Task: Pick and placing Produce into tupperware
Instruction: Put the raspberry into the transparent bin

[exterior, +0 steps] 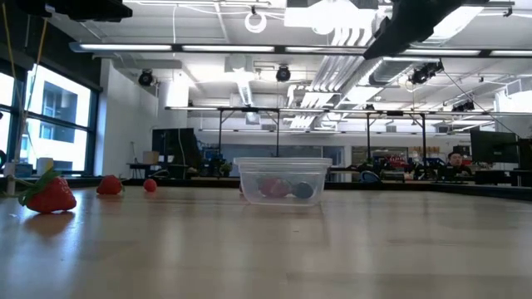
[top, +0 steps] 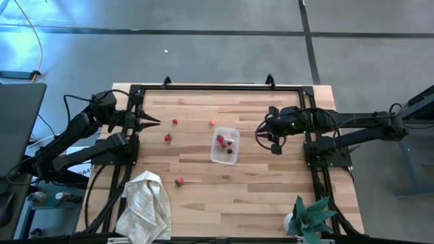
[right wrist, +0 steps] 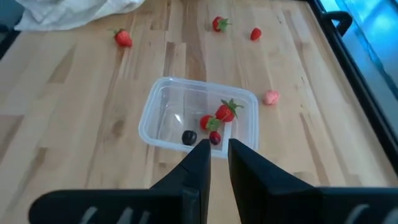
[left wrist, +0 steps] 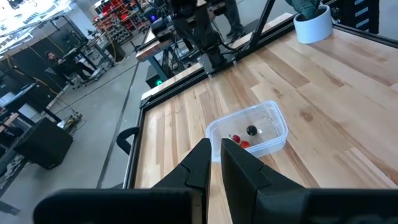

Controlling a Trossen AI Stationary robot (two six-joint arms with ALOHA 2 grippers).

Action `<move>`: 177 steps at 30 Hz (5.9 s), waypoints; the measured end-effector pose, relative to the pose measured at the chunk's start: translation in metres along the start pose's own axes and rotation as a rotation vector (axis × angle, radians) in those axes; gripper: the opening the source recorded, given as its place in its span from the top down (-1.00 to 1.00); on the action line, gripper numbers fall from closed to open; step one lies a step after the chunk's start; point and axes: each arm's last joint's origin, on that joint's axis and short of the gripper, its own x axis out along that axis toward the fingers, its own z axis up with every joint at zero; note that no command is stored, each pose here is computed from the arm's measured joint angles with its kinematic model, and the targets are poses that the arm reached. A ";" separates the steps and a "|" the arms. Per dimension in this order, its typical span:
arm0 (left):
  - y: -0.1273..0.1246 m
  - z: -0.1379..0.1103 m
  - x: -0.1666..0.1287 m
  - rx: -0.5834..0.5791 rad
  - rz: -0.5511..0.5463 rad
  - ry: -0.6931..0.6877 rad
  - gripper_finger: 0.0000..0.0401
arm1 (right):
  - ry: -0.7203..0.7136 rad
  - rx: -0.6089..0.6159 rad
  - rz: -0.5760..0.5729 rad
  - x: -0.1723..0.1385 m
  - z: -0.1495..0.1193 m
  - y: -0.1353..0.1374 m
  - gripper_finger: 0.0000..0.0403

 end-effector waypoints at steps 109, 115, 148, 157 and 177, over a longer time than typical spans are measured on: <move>0.058 -0.128 0.160 -0.058 -0.473 1.064 0.06 | 0.003 0.062 0.000 0.000 0.000 0.000 0.77; 0.055 -0.133 0.164 -0.025 -0.522 1.070 0.06 | 0.003 0.062 0.000 0.000 0.000 0.000 0.77; 0.049 -0.163 0.183 0.031 -0.591 1.120 0.14 | 0.003 0.062 0.000 0.000 0.000 0.000 0.77; 0.049 -0.163 0.183 0.032 -0.601 1.119 0.41 | 0.003 0.062 0.000 0.000 0.000 0.000 0.77; 0.049 -0.163 0.183 -0.034 -0.540 1.163 0.54 | 0.003 0.062 0.001 0.000 0.000 0.000 0.77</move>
